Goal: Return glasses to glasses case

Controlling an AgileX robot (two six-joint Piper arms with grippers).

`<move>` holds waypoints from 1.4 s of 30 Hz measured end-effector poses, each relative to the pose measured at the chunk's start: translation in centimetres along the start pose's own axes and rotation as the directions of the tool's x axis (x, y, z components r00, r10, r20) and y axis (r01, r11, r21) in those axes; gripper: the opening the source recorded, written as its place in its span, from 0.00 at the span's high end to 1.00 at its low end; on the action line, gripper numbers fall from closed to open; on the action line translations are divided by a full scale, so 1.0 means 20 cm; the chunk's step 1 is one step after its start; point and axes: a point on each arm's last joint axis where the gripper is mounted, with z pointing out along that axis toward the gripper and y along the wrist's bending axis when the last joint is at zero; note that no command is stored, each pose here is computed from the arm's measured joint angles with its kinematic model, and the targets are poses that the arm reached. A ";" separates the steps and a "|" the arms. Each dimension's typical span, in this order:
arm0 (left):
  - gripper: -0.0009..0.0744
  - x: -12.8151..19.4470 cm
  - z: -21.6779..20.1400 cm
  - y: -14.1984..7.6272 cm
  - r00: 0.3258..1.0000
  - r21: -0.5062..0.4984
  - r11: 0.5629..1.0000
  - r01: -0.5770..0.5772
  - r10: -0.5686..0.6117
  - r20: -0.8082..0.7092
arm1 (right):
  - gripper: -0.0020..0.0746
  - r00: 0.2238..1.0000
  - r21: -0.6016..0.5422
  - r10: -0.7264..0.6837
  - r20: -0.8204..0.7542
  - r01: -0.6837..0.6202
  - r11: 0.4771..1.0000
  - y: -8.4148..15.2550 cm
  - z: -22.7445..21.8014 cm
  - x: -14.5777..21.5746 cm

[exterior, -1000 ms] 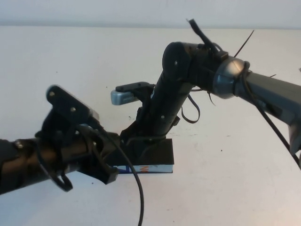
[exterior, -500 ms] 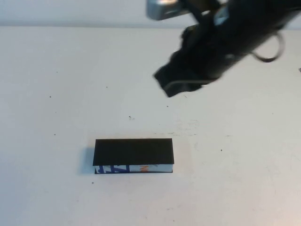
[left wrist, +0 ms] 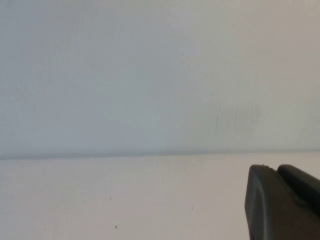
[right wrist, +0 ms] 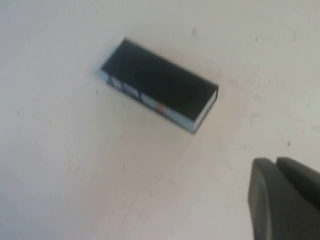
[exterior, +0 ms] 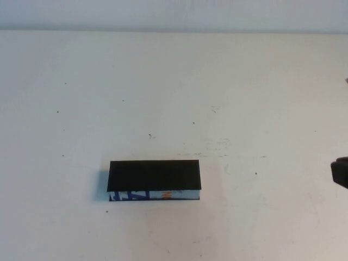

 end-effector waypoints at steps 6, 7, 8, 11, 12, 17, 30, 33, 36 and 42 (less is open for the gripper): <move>0.99 0.16 0.00 0.01 0.995 -0.017 1.000 -0.010 0.008 -0.095 | 0.99 0.918 -0.003 0.013 0.397 -0.013 1.000 -0.04 -0.03 0.32; 0.99 0.17 0.00 0.01 0.995 -0.020 1.000 0.004 -0.006 -0.101 | 0.99 0.894 -0.006 0.018 0.447 -0.017 1.000 -0.05 -0.03 0.35; 0.99 0.17 0.00 0.01 0.993 -0.026 0.999 0.030 -0.032 -0.110 | 0.99 0.876 -0.013 0.029 0.482 -0.026 1.000 -0.05 -0.02 0.38; 0.99 0.19 0.00 0.01 0.985 -0.040 0.993 0.107 -0.111 -0.133 | 0.99 0.843 -0.033 0.063 0.534 -0.053 0.998 -0.06 0.00 0.45; 0.99 0.19 0.00 0.01 0.982 -0.044 0.992 0.122 -0.127 -0.137 | 0.99 0.839 -0.036 0.070 0.540 -0.060 0.998 -0.07 0.01 0.46; 0.99 0.19 0.00 0.02 0.979 -0.053 0.989 0.138 -0.144 -0.141 | 0.99 0.841 -0.065 0.118 0.528 -0.098 0.993 -0.07 0.04 0.49; 0.99 0.19 0.00 0.02 0.979 -0.056 0.989 0.137 -0.144 -0.141 | 0.99 0.893 -0.001 0.027 0.449 -0.029 1.000 -0.07 0.06 0.53; 0.99 0.19 0.00 0.02 0.979 -0.057 0.989 0.137 -0.144 -0.141 | 0.99 0.892 0.026 -0.011 0.452 0.000 1.000 -0.08 0.06 0.53; 0.99 0.19 0.00 0.02 0.979 -0.057 0.989 0.137 -0.144 -0.141 | 0.99 0.885 0.096 -0.031 0.464 -0.016 0.995 -0.11 0.07 0.56; 0.99 0.19 0.00 0.02 0.979 -0.057 0.989 0.137 -0.144 -0.141 | 0.99 0.864 0.347 -0.003 0.503 -0.199 0.917 -0.26 0.16 0.73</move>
